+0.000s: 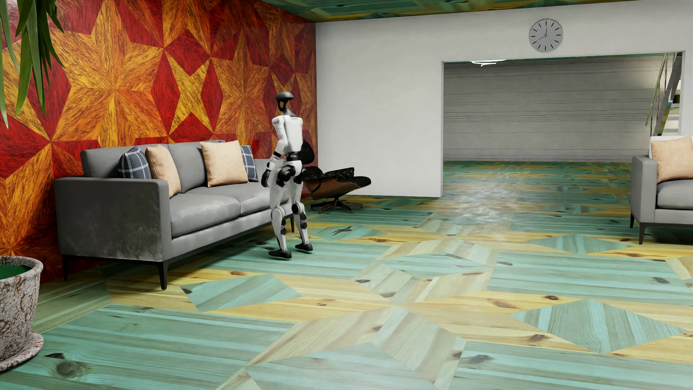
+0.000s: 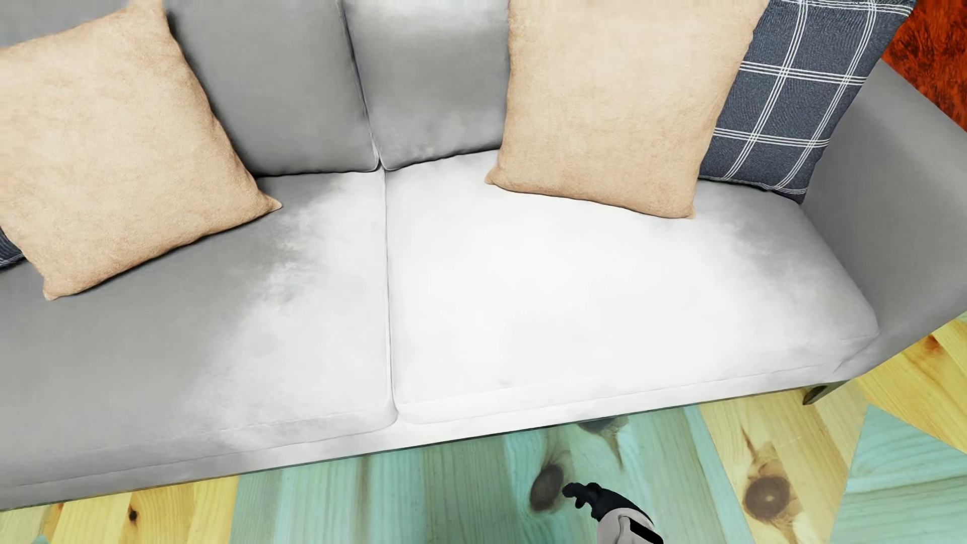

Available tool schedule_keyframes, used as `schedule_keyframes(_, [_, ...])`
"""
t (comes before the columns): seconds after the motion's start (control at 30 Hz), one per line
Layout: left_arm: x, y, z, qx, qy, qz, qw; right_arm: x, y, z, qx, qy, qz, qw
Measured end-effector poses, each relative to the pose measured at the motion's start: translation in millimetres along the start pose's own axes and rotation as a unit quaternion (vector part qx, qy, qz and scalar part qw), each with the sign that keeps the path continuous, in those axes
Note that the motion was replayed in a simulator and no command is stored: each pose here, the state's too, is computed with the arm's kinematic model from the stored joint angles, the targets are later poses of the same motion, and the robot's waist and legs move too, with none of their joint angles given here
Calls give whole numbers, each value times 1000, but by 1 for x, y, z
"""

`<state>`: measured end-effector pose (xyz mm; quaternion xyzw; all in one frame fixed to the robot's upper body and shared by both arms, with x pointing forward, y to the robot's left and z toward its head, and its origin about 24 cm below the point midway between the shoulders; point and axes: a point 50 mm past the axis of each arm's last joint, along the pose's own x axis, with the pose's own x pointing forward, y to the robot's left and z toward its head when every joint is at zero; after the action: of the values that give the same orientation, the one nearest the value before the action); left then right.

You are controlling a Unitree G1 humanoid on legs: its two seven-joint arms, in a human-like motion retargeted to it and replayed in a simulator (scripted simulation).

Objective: Approach the sofa

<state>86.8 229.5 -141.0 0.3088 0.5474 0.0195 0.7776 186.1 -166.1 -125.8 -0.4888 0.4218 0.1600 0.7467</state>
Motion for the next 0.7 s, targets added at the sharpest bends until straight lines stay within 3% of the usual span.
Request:
schedule_keyframes(0.13, [-2, 22, 29, -70, -65, 72, 993, -14, 61, -27, -89, 37, 129, 987])
schedule_keyframes(0.2, [-2, 23, 35, -65, -81, 68, 992, -22, 75, -38, 25, 70, 103, 992])
schedule_keyframes(0.27, [-1, 18, 36, -64, -75, 55, 994, -28, 81, -44, 73, 82, 83, 990])
schedule_keyframes(0.5, [0, -27, 20, 2, -7, -52, 999, -17, 55, -36, -43, 47, 104, 993])
schedule_keyframes(0.7, [-1, -28, 12, 6, 3, -51, 999, -13, 42, -16, -31, 8, 67, 997])
